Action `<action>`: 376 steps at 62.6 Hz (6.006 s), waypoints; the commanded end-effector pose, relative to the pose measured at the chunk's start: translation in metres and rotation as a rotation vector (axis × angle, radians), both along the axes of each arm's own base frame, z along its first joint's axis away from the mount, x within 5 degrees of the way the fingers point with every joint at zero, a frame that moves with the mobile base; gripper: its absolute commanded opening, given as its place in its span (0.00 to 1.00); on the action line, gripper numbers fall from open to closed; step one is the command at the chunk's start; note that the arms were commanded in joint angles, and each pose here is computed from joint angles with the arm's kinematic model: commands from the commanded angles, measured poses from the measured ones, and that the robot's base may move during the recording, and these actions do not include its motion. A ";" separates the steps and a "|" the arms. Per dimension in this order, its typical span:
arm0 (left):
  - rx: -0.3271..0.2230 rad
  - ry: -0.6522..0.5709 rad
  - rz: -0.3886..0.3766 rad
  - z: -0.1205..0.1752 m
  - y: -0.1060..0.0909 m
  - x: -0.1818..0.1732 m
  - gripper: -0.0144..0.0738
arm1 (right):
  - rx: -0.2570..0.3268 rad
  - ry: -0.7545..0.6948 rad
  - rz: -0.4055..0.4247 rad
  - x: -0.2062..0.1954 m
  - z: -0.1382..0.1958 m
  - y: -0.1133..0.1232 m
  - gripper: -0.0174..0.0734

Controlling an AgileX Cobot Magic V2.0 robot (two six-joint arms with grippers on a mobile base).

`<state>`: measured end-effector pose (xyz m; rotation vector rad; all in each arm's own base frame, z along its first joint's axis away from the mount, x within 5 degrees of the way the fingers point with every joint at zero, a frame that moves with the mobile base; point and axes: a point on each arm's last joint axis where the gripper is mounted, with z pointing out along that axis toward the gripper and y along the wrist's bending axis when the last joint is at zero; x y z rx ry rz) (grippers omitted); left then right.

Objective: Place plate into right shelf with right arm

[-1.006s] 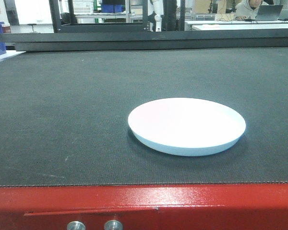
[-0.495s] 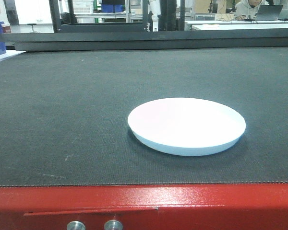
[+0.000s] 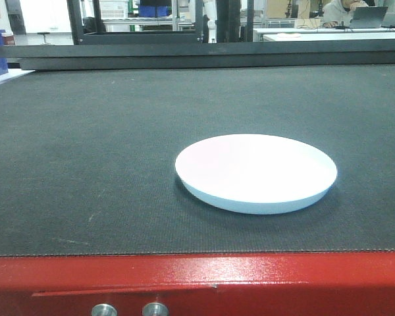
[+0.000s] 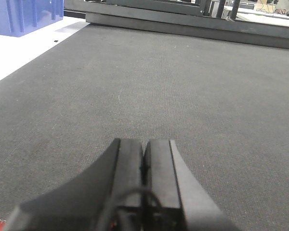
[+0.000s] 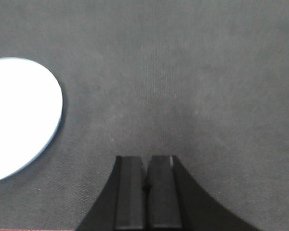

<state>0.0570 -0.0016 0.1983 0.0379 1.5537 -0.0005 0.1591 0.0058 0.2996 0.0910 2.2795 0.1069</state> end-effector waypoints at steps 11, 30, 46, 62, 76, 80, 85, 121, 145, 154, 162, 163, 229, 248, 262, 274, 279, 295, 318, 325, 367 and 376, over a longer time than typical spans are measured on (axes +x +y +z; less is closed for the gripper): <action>-0.018 -0.089 0.009 0.005 0.001 -0.001 0.02 | -0.026 0.240 0.083 0.066 -0.012 0.017 0.25; -0.018 -0.089 0.009 0.005 0.001 -0.001 0.02 | -0.014 0.570 0.123 0.137 -0.023 0.070 0.49; -0.018 -0.089 0.009 0.005 0.001 -0.001 0.02 | -0.020 0.602 0.126 0.184 -0.033 0.096 0.77; -0.018 -0.089 0.009 0.005 0.001 -0.001 0.02 | 0.005 0.641 0.093 0.196 -0.054 0.106 0.77; -0.018 -0.089 0.009 0.005 0.001 -0.001 0.02 | 0.058 0.638 0.017 0.200 -0.060 0.108 0.68; -0.018 -0.089 0.009 0.005 0.001 -0.001 0.02 | 0.059 0.637 0.015 0.201 -0.061 0.108 0.60; -0.018 -0.089 0.009 0.005 0.001 -0.001 0.02 | 0.056 0.634 0.016 0.201 -0.061 0.108 0.51; -0.018 -0.089 0.009 0.005 0.001 -0.001 0.02 | -0.002 0.430 0.160 0.180 -0.004 0.100 0.25; -0.018 -0.089 0.009 0.005 0.001 -0.001 0.02 | 0.024 -0.197 0.186 0.107 0.040 0.058 0.25; -0.018 -0.089 0.009 0.005 0.001 -0.001 0.02 | 0.003 -0.459 0.116 0.066 0.047 0.028 0.25; -0.018 -0.089 0.009 0.005 0.001 -0.001 0.02 | 0.011 -0.589 0.037 0.033 0.042 0.011 0.25; -0.018 -0.089 0.009 0.005 0.001 -0.001 0.02 | 0.010 -0.601 0.029 0.027 0.041 0.009 0.25; -0.018 -0.089 0.009 0.005 0.001 -0.001 0.02 | -0.020 -0.930 0.017 -0.094 0.034 -0.002 0.25; -0.018 -0.089 0.009 0.005 0.001 -0.001 0.02 | -0.020 -0.930 0.017 -0.094 0.034 -0.002 0.25; -0.018 -0.089 0.009 0.005 0.001 -0.001 0.02 | -0.020 -0.930 0.017 -0.094 0.034 -0.002 0.25; -0.018 -0.089 0.009 0.005 0.001 -0.001 0.02 | -0.020 -0.930 0.017 -0.094 0.034 -0.002 0.25; -0.018 -0.089 0.009 0.005 0.001 -0.001 0.02 | -0.020 -0.930 0.017 -0.094 0.034 -0.002 0.25; -0.018 -0.089 0.009 0.005 0.001 -0.001 0.02 | -0.020 -0.930 0.017 -0.094 0.034 -0.002 0.25; -0.018 -0.089 0.009 0.005 0.001 -0.001 0.02 | -0.020 -0.930 0.017 -0.094 0.034 -0.002 0.25; -0.018 -0.089 0.009 0.005 0.001 -0.001 0.02 | -0.020 -0.930 0.017 -0.094 0.034 -0.002 0.25; -0.018 -0.089 0.009 0.005 0.001 -0.001 0.02 | -0.020 -0.930 0.017 -0.094 0.034 -0.002 0.25; -0.018 -0.089 0.009 0.005 0.001 -0.001 0.02 | -0.020 -0.930 0.017 -0.094 0.034 -0.002 0.25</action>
